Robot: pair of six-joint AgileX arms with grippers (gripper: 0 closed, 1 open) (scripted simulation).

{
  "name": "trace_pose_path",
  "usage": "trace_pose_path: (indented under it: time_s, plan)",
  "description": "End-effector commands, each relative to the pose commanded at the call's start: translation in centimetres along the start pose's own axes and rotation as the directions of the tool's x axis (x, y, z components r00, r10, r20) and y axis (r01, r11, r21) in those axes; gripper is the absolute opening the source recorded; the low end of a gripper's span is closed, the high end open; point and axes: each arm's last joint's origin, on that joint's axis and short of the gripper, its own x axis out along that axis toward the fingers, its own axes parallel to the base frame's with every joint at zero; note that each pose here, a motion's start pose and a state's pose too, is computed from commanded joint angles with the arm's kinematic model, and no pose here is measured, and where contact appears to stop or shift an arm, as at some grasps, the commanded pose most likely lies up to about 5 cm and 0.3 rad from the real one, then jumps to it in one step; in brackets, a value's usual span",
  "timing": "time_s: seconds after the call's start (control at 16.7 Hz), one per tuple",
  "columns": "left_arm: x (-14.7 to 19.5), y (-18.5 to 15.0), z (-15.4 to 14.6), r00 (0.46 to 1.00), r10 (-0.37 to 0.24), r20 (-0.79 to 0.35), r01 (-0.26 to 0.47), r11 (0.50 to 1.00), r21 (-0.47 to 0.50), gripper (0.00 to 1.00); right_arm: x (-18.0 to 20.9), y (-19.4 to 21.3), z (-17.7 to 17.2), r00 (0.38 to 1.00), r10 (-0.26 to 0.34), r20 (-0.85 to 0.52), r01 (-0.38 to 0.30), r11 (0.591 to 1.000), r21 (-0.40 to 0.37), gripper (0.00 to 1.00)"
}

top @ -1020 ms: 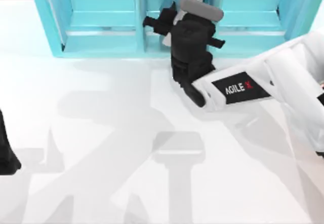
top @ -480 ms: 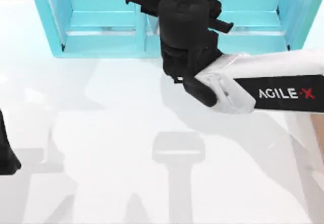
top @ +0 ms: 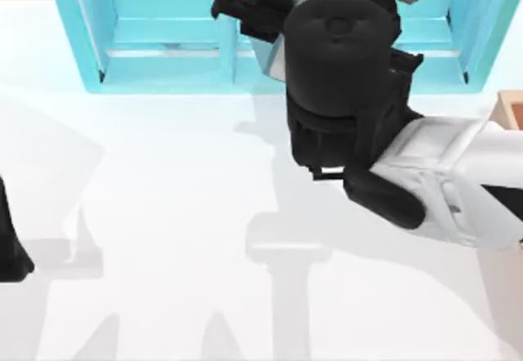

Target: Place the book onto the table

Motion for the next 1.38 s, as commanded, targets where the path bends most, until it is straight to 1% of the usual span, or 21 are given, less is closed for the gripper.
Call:
trace_pose_path:
  time_s: [0.3,0.42,0.48,0.6,0.66,0.72,0.78,0.84,0.9,0.96,1.02,1.08,1.14,1.2,1.26,1.32,1.38]
  plan:
    - [0.0,0.0,0.0,1.000,0.000,0.000,0.000,1.000,0.000,1.00,0.2,-0.1,-0.2,1.000,-0.004,-0.002,0.004,1.000,-0.005,0.00]
    - [0.0,0.0,0.0,1.000,0.000,0.000,0.000,1.000,0.000,1.00,-0.9,0.1,-0.5,1.000,0.008,-0.014,-0.008,0.999,-0.049,0.00]
    - [0.0,0.0,0.0,1.000,0.000,0.000,0.000,1.000,0.000,1.00,-1.9,0.2,-0.9,1.000,0.017,-0.027,-0.019,0.995,-0.094,0.00]
    - [0.0,0.0,0.0,1.000,0.000,0.000,0.000,1.000,0.000,1.00,-4.5,0.1,-2.0,0.997,0.036,-0.063,-0.050,0.972,-0.232,0.00]
    - [0.0,0.0,0.0,1.000,0.000,0.000,0.000,1.000,0.000,1.00,-6.0,-0.2,-2.7,0.995,0.047,-0.086,-0.072,0.944,-0.322,0.00]
    - [0.0,0.0,0.0,1.000,0.000,0.000,0.000,1.000,0.000,1.00,-7.7,-0.6,-3.5,0.992,0.058,-0.112,-0.100,0.900,-0.425,0.00]
    - [0.0,0.0,0.0,1.000,0.000,0.000,0.000,1.000,0.000,1.00,-9.5,-1.3,-4.3,0.988,0.070,-0.138,-0.134,0.835,-0.534,0.00]
    - [0.0,0.0,0.0,1.000,0.000,0.000,0.000,1.000,0.000,1.00,-11.4,-2.1,-5.1,0.983,0.082,-0.165,-0.170,0.748,-0.642,0.00]
    - [0.0,0.0,0.0,1.000,0.000,0.000,0.000,1.000,0.000,1.00,-13.1,-3.1,-5.8,0.977,0.095,-0.191,-0.207,0.639,-0.741,0.00]
    - [0.0,0.0,0.0,1.000,0.000,0.000,0.000,1.000,0.000,1.00,-14.9,-4.3,-6.5,0.970,0.109,-0.215,-0.240,0.512,-0.824,0.00]
    - [0.0,0.0,0.0,1.000,0.000,0.000,0.000,1.000,0.000,1.00,-16.5,-5.6,-7.0,0.963,0.123,-0.238,-0.267,0.376,-0.887,0.00]
    - [0.0,0.0,0.0,1.000,0.000,0.000,0.000,1.000,0.000,1.00,-17.9,-7.0,-7.5,0.956,0.138,-0.258,-0.285,0.238,-0.929,0.00]
    - [0.0,0.0,0.0,1.000,0.000,0.000,0.000,1.000,0.000,1.00,-19.2,-8.5,-7.9,0.949,0.153,-0.276,-0.293,0.106,-0.950,0.00]
    - [0.0,0.0,0.0,1.000,0.000,0.000,0.000,1.000,0.000,1.00,-20.2,-9.9,-8.2,0.942,0.168,-0.291,-0.293,-0.013,-0.956,0.00]
    - [0.0,0.0,0.0,1.000,0.000,0.000,0.000,1.000,0.000,1.00,-21.1,-11.2,-8.4,0.935,0.183,-0.304,-0.286,-0.116,-0.951,0.00]
    - [0.0,0.0,0.0,1.000,0.000,0.000,0.000,1.000,0.000,1.00,-21.8,-12.4,-8.6,0.929,0.196,-0.314,-0.275,-0.200,-0.940,0.00]
    - [0.0,0.0,0.0,1.000,0.000,0.000,0.000,1.000,0.000,1.00,-22.3,-13.4,-8.8,0.924,0.208,-0.322,-0.263,-0.267,-0.927,0.00]
